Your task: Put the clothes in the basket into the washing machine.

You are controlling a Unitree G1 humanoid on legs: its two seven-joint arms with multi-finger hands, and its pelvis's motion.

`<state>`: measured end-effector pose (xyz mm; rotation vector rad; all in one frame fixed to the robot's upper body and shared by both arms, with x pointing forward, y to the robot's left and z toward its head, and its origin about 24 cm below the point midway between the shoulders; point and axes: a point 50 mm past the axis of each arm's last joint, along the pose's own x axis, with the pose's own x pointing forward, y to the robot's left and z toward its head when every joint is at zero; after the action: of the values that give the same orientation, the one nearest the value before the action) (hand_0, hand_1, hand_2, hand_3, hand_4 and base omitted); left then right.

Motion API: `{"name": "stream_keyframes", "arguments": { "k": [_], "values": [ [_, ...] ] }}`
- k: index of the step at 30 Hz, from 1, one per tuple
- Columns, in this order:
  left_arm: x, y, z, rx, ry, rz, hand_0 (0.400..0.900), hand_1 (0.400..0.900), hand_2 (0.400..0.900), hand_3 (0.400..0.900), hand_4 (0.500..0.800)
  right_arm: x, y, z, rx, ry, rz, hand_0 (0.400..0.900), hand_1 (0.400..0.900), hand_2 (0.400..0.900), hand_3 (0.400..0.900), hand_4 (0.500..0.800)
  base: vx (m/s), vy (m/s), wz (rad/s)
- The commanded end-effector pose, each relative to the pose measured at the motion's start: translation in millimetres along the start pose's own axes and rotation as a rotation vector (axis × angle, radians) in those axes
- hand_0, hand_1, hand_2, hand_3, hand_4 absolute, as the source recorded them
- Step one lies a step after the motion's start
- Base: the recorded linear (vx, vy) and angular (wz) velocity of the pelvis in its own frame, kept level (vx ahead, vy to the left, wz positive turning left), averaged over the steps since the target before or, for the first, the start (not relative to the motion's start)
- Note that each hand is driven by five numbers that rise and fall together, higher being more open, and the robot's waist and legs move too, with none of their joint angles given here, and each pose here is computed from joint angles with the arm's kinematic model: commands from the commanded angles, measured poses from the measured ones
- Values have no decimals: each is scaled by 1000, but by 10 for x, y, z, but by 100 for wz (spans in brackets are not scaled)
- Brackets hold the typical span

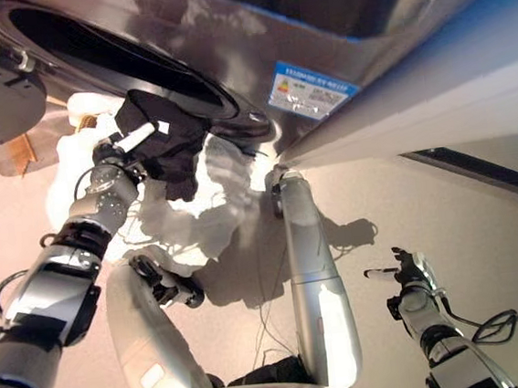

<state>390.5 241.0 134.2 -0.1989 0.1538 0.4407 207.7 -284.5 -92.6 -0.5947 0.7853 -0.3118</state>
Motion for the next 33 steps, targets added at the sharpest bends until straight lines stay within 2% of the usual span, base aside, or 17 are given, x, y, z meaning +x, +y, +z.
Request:
{"name": "stream_keyframes", "arguments": {
  "k": [1,7,20,33],
  "values": [
    [-126,-388,528,-133,-201,-178,400,400,400,400,500,-113,-249,-588,-51,185,-87,900,900,900,900,800,81,9,6],
    [-179,-470,649,-198,-222,-215,400,400,400,400,500,-159,-285,-729,-75,231,-93,900,900,900,900,800,103,9,6],
    [-390,-714,1203,-160,-389,-258,400,400,400,400,500,-163,-376,-789,-104,251,-94,900,900,900,900,800,54,3,2],
    [-550,-894,1485,-178,-498,-313,400,400,400,400,500,-144,-498,-817,-81,266,-122,900,900,900,900,800,-3,6,-2]
  ]
}}
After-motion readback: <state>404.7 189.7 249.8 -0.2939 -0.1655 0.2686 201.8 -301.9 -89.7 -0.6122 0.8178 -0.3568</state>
